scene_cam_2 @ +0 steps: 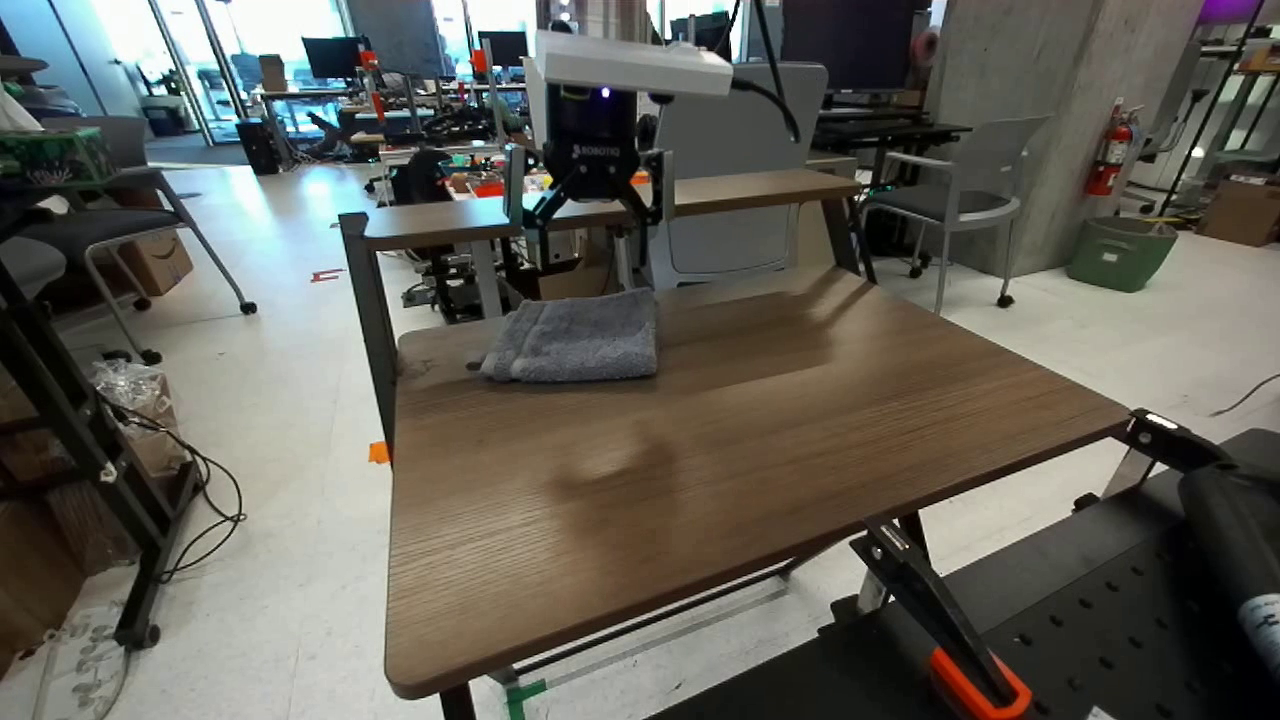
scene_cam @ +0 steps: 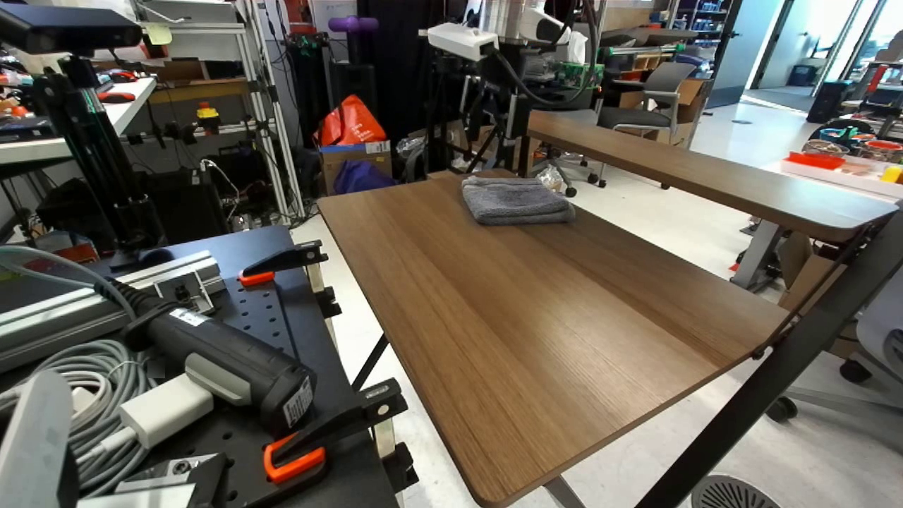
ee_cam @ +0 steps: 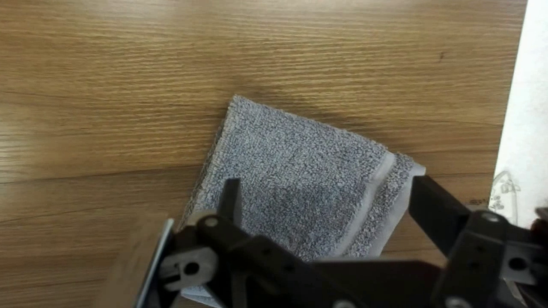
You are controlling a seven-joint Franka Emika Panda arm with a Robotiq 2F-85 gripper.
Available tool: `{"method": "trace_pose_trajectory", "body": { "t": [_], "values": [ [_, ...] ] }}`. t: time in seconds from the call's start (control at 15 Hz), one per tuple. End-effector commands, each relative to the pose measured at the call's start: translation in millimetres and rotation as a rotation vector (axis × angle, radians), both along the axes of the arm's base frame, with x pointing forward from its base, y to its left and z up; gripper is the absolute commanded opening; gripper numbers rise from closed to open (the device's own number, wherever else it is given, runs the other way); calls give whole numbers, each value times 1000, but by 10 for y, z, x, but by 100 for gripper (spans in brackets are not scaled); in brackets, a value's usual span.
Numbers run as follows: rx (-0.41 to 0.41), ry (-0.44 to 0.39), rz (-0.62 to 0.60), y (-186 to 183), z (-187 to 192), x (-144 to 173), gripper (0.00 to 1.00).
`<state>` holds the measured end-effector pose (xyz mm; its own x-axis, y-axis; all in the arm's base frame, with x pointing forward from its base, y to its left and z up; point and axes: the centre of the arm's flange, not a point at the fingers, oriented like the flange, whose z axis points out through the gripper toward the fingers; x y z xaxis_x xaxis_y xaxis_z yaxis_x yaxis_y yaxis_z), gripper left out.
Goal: Slide the grey towel towards the edge of the table.
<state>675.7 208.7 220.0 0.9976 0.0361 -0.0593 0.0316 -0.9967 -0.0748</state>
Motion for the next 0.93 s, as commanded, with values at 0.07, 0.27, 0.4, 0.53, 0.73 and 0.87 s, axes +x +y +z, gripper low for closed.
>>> {"method": "trace_pose_trajectory", "body": {
  "t": [0.07, 0.27, 0.4, 0.53, 0.73, 0.87],
  "values": [
    [-44, -47, 5, 163, -229, 300, 100],
    [-51, -53, 5, 183, -350, 398, 100],
    [-57, -54, 8, 202, -422, 459, 100],
    [-61, -57, 10, 219, -508, 517, 100],
    [-67, -60, 15, 251, -627, 576, 100],
    [-70, -61, 19, 271, -698, 606, 100]
  ]
}}
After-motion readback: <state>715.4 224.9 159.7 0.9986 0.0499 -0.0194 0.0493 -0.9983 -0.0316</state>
